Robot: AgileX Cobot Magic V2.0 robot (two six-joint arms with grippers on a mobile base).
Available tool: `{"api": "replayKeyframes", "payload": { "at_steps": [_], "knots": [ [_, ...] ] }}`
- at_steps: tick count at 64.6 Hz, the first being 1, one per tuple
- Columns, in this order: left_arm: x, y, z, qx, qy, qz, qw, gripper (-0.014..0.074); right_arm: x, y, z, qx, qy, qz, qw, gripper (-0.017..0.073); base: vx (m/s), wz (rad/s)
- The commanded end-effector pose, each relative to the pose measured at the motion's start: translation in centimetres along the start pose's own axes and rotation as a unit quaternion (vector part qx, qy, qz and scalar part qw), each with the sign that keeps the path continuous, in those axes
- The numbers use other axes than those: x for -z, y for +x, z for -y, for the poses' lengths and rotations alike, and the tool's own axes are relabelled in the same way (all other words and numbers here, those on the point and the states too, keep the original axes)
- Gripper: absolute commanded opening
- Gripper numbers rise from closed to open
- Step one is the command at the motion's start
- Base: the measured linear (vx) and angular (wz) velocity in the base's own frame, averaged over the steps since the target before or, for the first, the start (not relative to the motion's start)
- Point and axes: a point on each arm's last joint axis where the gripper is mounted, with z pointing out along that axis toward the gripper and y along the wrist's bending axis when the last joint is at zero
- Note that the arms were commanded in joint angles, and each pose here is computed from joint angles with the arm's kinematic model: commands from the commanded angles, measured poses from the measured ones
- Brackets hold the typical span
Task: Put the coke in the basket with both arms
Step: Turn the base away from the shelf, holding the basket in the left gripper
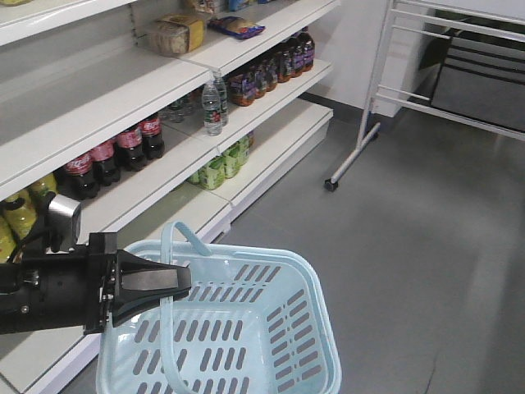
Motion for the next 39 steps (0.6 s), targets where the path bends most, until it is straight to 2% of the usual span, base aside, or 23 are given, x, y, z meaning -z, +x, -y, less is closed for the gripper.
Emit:
{"api": "replayKeyframes", "payload": {
  "at_steps": [1, 39],
  "knots": [
    [0.37, -0.34, 2.22, 0.001, 0.071, 0.017, 0.997, -0.0006, 0.08, -0.51, 0.01, 0.004, 0.001, 0.041, 0.999, -0.001, -0.04, -0.39],
    [0.37, -0.34, 2.22, 0.001, 0.071, 0.017, 0.997, -0.0006, 0.08, -0.51, 0.01, 0.004, 0.001, 0.041, 0.999, -0.001, -0.03, -0.36]
  ]
}}
